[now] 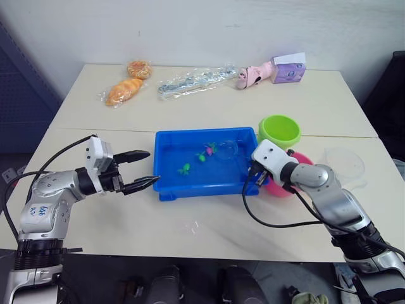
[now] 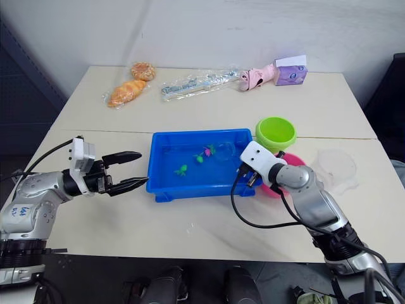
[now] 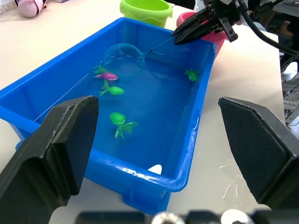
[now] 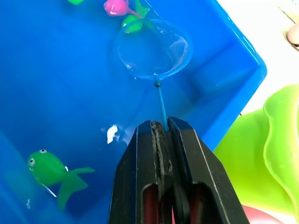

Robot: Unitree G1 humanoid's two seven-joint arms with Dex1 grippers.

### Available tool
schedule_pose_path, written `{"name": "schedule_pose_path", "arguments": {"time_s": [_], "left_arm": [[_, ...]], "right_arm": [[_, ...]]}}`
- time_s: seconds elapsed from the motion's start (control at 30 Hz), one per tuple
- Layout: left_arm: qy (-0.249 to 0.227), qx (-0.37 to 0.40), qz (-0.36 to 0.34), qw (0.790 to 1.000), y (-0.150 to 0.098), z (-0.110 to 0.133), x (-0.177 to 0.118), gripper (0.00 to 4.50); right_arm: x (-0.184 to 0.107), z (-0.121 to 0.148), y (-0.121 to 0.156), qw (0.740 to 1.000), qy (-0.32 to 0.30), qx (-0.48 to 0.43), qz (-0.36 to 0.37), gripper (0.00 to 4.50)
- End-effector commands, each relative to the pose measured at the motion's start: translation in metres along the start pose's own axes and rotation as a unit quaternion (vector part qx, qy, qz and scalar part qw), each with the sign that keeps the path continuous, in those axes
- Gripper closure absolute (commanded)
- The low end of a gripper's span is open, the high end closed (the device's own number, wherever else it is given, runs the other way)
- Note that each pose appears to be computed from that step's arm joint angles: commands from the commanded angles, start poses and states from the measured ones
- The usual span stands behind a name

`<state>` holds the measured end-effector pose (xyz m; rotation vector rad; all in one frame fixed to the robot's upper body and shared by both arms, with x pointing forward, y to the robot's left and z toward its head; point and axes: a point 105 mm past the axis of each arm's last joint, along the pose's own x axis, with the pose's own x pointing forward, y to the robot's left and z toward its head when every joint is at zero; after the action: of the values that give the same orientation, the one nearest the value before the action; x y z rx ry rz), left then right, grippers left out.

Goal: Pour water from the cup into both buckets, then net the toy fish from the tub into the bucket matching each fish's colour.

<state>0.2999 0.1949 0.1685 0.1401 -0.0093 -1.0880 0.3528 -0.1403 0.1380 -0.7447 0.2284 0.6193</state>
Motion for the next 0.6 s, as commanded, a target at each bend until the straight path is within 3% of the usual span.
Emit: {"name": "schedule_pose_path", "arguments": {"time_s": [0.03, 0.6], "left_arm": [[-0.016, 0.018, -0.007, 1.000, -0.002, 0.013, 0.002, 0.07], [-0.015, 0.013, -0.005, 1.000, -0.004, 0.011, 0.002, 0.07]], "right_arm": [[0.000, 0.020, -0.002, 0.999, -0.022, -0.027, -0.006, 4.50], [0.007, 0.044, 0.015, 0.997, -0.037, -0.052, 0.033, 4.50]]}}
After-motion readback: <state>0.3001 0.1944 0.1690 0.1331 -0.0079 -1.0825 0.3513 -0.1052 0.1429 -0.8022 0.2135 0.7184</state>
